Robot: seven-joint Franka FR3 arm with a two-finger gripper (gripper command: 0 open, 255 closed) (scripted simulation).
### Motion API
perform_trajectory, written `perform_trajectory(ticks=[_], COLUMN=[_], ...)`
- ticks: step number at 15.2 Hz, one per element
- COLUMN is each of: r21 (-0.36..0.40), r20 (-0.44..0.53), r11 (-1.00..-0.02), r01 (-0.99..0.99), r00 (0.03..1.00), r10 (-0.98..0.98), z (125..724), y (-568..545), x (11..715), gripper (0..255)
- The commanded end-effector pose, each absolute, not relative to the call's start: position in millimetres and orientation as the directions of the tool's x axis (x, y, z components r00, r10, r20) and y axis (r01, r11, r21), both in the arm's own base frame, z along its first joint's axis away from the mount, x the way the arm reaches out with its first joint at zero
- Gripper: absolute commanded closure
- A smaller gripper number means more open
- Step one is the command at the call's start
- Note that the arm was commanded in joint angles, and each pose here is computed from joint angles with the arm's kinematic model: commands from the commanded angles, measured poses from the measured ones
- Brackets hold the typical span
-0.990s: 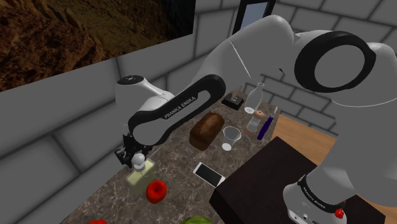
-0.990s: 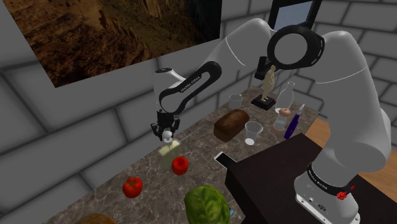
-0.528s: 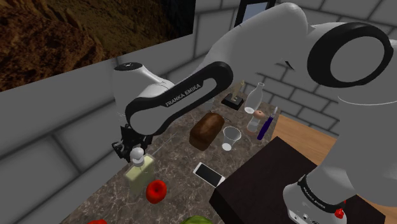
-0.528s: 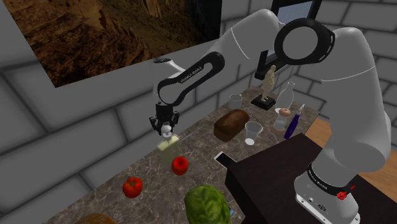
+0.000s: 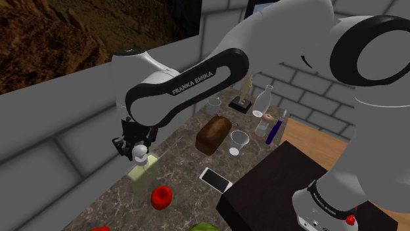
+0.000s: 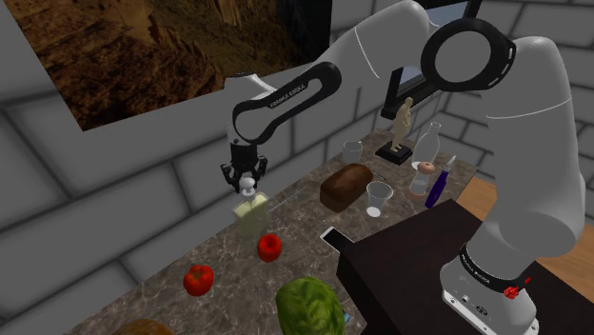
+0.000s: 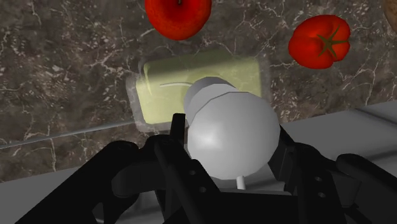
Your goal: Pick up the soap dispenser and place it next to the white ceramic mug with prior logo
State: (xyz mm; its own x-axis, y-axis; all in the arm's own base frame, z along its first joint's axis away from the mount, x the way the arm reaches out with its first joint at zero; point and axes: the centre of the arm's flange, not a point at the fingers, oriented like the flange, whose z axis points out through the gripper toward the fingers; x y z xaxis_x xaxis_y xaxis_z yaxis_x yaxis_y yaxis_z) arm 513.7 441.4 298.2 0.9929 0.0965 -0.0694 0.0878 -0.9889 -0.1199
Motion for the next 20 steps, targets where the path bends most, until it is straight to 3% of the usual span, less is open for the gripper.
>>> perform_trajectory(ticks=[1,20], r21=[-0.120,-0.120], r20=[-0.069,-0.069], r11=[-0.989,-0.989], r01=[0.088,0.088], r00=[0.993,0.993], r10=[0.097,0.097], z=[309.5,409.9], y=[441.8,441.8], x=[511.9,511.9], gripper=[255,255])
